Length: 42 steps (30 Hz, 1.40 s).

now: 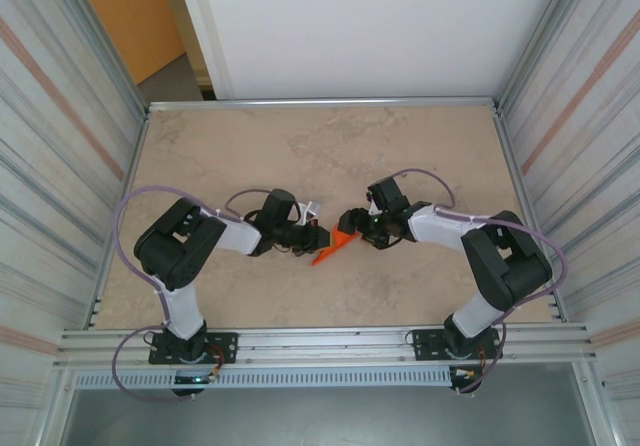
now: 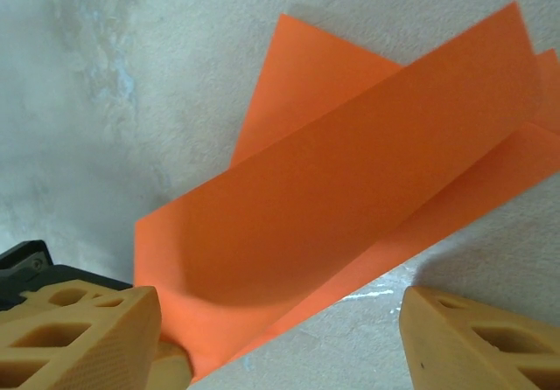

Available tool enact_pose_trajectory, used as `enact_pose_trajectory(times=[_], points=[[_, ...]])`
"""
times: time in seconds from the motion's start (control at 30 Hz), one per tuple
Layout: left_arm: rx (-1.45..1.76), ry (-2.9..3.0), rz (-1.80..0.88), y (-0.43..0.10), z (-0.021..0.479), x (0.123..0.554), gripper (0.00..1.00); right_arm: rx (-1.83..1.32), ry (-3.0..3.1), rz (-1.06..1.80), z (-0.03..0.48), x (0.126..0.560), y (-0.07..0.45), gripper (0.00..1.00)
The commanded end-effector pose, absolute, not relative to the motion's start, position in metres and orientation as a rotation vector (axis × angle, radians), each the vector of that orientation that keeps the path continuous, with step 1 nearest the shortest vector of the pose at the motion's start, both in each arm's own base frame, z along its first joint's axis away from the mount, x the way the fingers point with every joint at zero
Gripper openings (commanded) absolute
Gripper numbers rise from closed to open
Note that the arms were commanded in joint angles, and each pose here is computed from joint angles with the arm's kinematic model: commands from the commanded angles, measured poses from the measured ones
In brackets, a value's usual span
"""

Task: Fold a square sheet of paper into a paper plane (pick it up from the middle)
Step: Fold the wing for the fifth time at the center of the table.

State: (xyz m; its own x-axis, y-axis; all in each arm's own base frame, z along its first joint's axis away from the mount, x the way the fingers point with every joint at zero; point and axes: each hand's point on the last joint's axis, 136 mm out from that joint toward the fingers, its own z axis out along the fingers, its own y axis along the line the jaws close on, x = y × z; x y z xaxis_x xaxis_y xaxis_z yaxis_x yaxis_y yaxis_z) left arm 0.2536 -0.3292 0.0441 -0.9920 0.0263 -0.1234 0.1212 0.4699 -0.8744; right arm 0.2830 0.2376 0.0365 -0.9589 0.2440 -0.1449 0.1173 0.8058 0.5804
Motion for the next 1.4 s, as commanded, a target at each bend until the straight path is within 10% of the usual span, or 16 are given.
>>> enact_pose_trajectory(times=[0.0, 0.57, 1.37], points=[[0.089, 2.625, -1.591, -0.324, 0.040, 0.253, 0.00, 0.276, 2.791, 0.830, 0.034, 0.288, 0.237, 0.71], [0.080, 2.649, -1.599, -0.323, 0.034, 0.250, 0.04, 0.321, 2.953, 0.495, -0.004, 0.286, 0.232, 0.66], [0.157, 2.665, -1.369, -0.291, 0.053, 0.241, 0.40, 0.358, 3.040, 0.391, -0.028, 0.278, 0.230, 0.65]])
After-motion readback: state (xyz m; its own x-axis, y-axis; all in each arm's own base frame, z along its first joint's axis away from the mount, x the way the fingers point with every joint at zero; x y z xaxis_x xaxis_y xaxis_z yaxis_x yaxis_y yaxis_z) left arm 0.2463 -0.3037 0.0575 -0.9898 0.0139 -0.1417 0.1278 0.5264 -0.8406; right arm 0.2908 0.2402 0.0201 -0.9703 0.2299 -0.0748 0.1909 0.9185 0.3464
